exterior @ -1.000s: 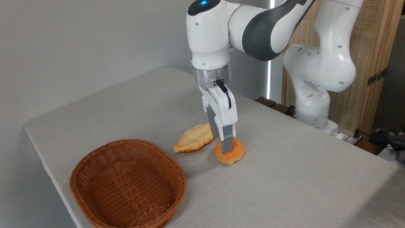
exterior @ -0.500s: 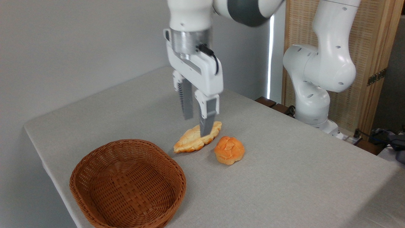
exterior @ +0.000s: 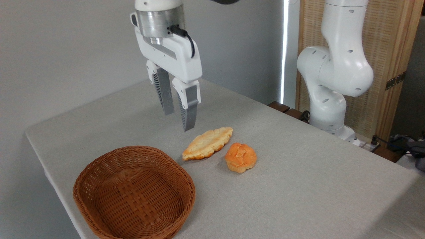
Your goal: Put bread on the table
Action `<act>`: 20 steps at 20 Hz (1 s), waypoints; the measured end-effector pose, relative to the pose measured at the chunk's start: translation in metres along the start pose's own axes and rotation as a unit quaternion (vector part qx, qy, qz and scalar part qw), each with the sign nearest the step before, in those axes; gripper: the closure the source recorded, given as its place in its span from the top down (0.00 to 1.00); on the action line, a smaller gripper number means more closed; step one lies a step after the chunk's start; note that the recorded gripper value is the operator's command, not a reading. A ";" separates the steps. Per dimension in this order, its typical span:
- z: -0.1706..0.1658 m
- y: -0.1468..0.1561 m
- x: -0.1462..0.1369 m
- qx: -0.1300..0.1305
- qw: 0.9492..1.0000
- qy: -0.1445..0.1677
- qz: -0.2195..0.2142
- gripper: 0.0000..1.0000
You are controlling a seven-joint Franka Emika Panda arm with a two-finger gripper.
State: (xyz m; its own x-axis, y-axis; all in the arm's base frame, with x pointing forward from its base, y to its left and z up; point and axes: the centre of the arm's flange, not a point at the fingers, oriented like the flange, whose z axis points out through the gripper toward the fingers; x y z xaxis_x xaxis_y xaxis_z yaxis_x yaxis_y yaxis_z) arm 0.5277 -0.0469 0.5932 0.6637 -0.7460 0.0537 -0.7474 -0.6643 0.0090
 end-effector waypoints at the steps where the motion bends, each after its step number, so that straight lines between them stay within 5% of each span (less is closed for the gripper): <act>1: -0.004 -0.002 0.002 -0.001 1.000 -0.001 -0.004 1.00; 10: 0.001 0.002 0.036 -0.007 1.000 -0.013 -0.018 1.00; 20: -0.004 0.001 0.039 -0.008 1.000 -0.004 -0.019 1.00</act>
State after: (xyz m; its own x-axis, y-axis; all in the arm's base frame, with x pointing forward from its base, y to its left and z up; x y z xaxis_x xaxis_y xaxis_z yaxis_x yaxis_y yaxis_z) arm 0.5522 -0.0763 0.5995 0.6916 -0.7209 0.0445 -0.7222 -0.6912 0.0265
